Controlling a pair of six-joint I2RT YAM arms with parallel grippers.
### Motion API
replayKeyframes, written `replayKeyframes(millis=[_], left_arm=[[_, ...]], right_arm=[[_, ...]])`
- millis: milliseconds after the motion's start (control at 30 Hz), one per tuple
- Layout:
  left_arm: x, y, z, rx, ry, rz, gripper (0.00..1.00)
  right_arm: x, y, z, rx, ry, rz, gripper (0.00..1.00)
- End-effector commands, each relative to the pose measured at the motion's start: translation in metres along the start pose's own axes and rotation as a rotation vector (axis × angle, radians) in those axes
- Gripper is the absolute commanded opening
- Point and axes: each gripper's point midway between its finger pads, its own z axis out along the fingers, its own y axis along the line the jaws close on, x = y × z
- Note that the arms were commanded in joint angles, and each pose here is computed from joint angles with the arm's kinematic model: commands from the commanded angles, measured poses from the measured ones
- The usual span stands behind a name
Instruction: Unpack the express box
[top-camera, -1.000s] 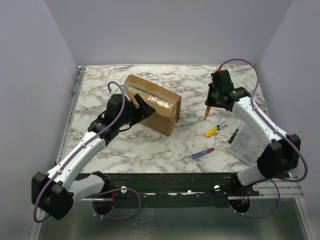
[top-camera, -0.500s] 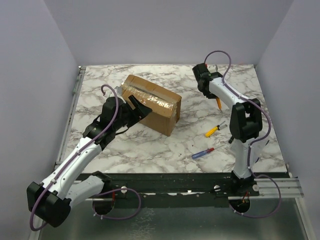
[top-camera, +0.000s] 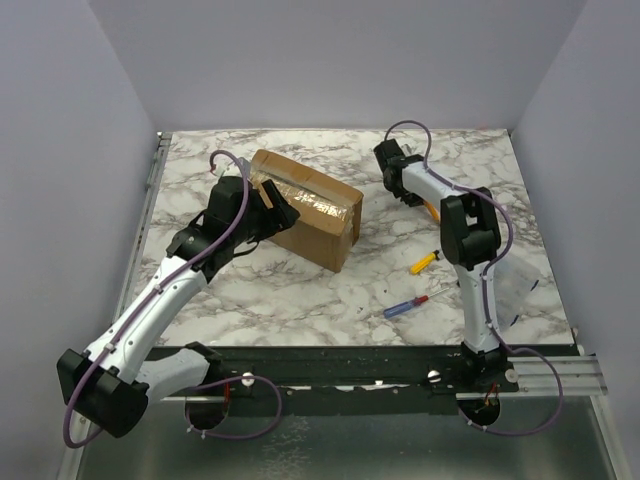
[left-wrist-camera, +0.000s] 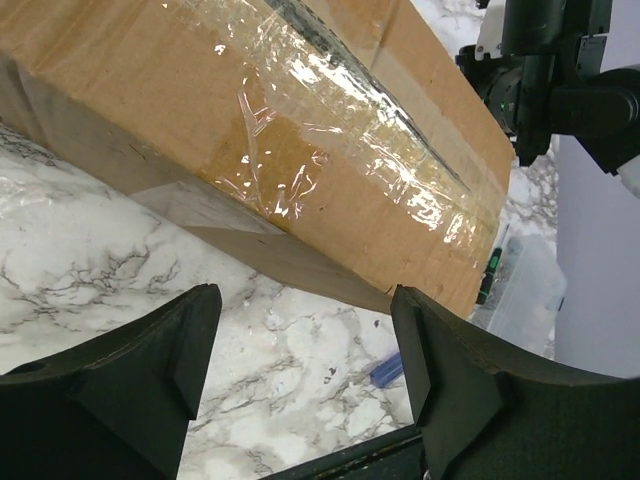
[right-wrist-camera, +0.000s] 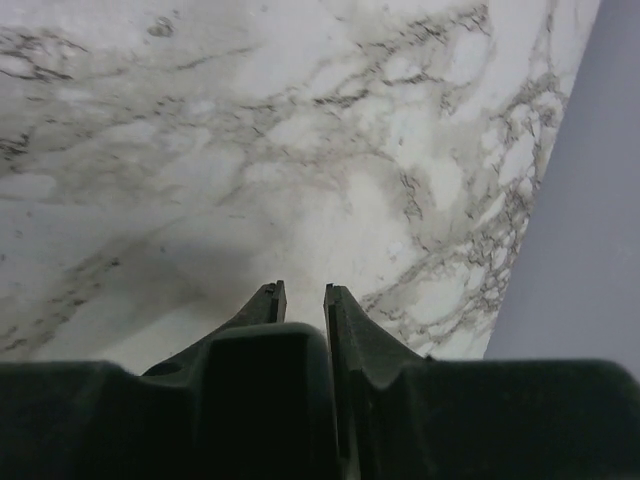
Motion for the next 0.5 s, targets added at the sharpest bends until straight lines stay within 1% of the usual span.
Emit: replayKeyframes(millis=[0, 33, 100, 233, 367, 467], left_arm=[[-0.003, 0.008, -0.005, -0.055, 0.022, 0.071, 0.77], [-0.004, 0.008, -0.005, -0.061, 0.023, 0.079, 0.77], [-0.005, 0.01, -0.004, -0.074, 0.025, 0.084, 0.78], [-0.003, 0.009, -0.003, -0.096, 0.051, 0.064, 0.78], [0.003, 0.016, -0.006, -0.125, 0.066, 0.021, 0.78], [0.006, 0.026, -0.012, -0.15, 0.035, -0.019, 0.8]], right_arm=[[-0.017, 0.023, 0.013, -0.073, -0.033, -0.042, 0.31], [-0.017, 0.028, 0.015, -0.088, -0.032, -0.041, 0.33], [-0.018, 0.037, 0.016, -0.127, -0.032, -0.037, 0.41], [-0.02, 0.044, 0.009, -0.193, -0.03, 0.007, 0.54], [-0.036, 0.028, -0.022, -0.245, -0.05, 0.122, 0.65], [-0.047, 0.014, -0.06, -0.328, -0.081, 0.245, 0.71]])
